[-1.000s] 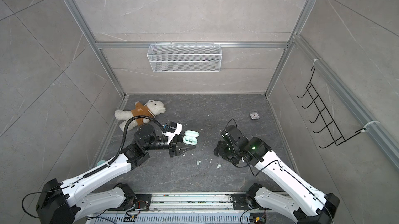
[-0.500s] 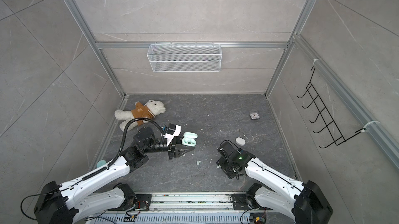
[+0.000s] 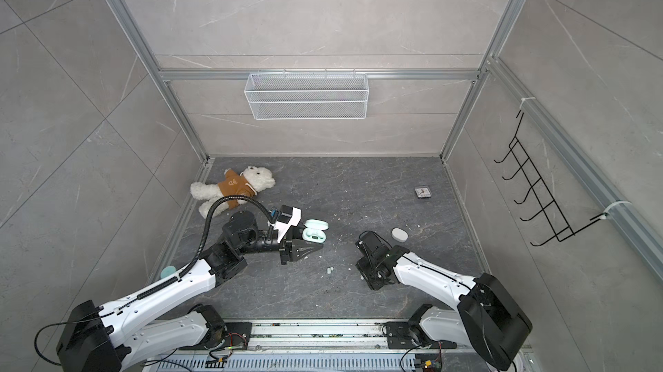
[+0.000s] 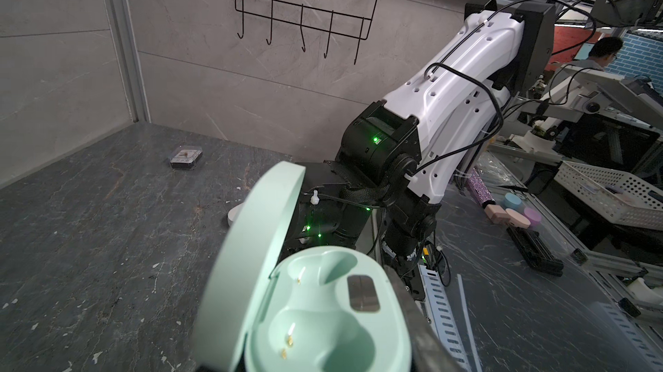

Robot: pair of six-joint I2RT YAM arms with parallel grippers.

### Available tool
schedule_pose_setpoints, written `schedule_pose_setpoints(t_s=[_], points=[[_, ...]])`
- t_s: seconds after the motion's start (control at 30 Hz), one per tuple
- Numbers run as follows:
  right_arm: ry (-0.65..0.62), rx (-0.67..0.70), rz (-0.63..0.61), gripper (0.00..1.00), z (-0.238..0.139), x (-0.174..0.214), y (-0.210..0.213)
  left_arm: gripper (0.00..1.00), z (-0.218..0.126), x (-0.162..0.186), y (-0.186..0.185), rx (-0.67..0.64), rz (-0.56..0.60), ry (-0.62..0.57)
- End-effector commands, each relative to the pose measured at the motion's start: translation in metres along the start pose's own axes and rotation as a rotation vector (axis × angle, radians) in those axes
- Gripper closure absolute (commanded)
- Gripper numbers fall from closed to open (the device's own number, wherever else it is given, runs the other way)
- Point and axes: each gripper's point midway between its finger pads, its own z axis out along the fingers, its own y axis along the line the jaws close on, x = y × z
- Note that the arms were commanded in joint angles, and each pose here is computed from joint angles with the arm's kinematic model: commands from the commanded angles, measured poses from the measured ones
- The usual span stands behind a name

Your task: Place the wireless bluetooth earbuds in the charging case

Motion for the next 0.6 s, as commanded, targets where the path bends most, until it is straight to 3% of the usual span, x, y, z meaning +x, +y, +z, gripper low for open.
schedule_pose_setpoints(t_s=[0.0,0.57], points=[[0.001,0.000,0.018,0.53,-0.002,-0.003,0.006,0.71,0.000,-0.024,-0.003,0.006,0.065,-0.046],[0.055,0.015,-0.038,0.60,0.003,-0.003,0.018,0.70,0.001,-0.024,-0.003,0.005,0.067,-0.042]])
